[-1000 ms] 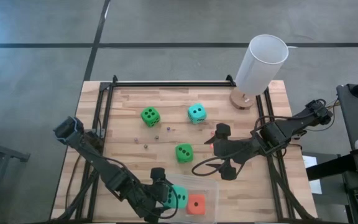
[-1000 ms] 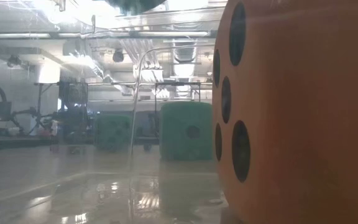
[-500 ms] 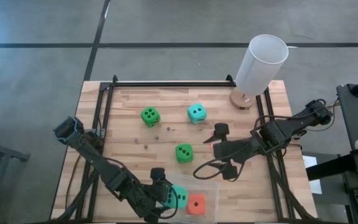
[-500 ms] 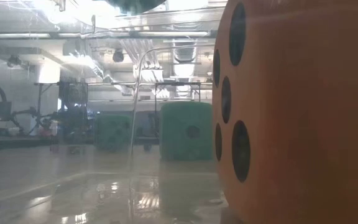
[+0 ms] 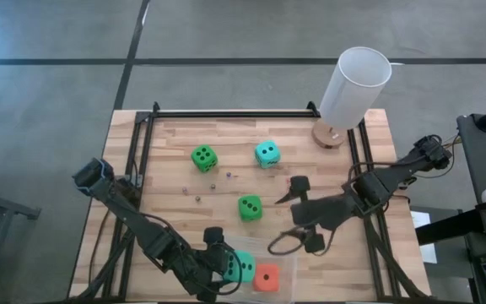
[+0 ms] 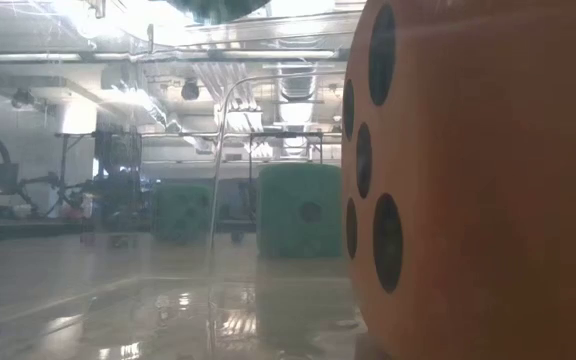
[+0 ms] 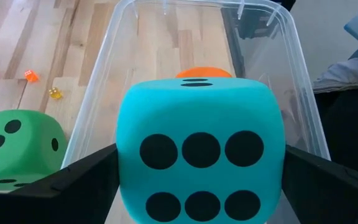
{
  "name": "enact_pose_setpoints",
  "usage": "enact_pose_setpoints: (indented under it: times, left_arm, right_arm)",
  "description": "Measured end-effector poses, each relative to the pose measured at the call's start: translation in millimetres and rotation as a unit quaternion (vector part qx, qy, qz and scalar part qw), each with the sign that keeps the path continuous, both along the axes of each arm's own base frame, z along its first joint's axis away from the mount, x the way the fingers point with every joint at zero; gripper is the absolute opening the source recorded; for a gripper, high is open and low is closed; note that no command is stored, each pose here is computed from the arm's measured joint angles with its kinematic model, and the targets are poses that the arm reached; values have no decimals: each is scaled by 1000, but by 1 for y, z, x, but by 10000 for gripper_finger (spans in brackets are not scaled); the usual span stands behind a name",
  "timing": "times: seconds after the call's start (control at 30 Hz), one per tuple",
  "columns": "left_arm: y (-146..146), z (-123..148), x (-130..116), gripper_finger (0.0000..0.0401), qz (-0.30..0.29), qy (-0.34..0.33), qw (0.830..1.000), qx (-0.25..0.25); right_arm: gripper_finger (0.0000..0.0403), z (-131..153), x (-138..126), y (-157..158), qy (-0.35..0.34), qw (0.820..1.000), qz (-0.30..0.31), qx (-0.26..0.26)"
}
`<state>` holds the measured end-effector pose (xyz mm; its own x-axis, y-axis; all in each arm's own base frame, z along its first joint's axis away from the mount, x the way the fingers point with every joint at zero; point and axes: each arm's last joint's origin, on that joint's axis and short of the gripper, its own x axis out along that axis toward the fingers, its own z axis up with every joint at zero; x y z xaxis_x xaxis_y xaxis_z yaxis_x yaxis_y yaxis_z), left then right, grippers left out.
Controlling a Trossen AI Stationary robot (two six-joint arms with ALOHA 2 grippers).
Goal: Pick & Place Dice
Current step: Put the bottom large blue dice into the transparent bin
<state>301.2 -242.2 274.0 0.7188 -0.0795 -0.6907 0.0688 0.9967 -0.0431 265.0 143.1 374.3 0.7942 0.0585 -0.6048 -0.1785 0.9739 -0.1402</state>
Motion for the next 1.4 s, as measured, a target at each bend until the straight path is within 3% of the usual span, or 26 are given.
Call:
enact_pose_setpoints:
  times: [0.2, 0.5, 1.03, 1.4]
  left_arm:
    - [0, 0, 0, 396, 0, 0, 1000, 0]
    - [0, 0, 1, 399, 0, -2, 1000, -2]
    - [1, 2, 4, 396, 5, -13, 1000, -11]
    - [1, 2, 5, 396, 5, -13, 1000, -11]
  right_arm:
    - [366, -24, -3, 25, -27, 998, 55, -10]
    - [366, -57, 2, 36, -81, 993, 82, -6]
    - [366, -79, 5, 38, -150, 984, 94, 2]
    - [366, -83, 4, 38, -157, 983, 93, 8]
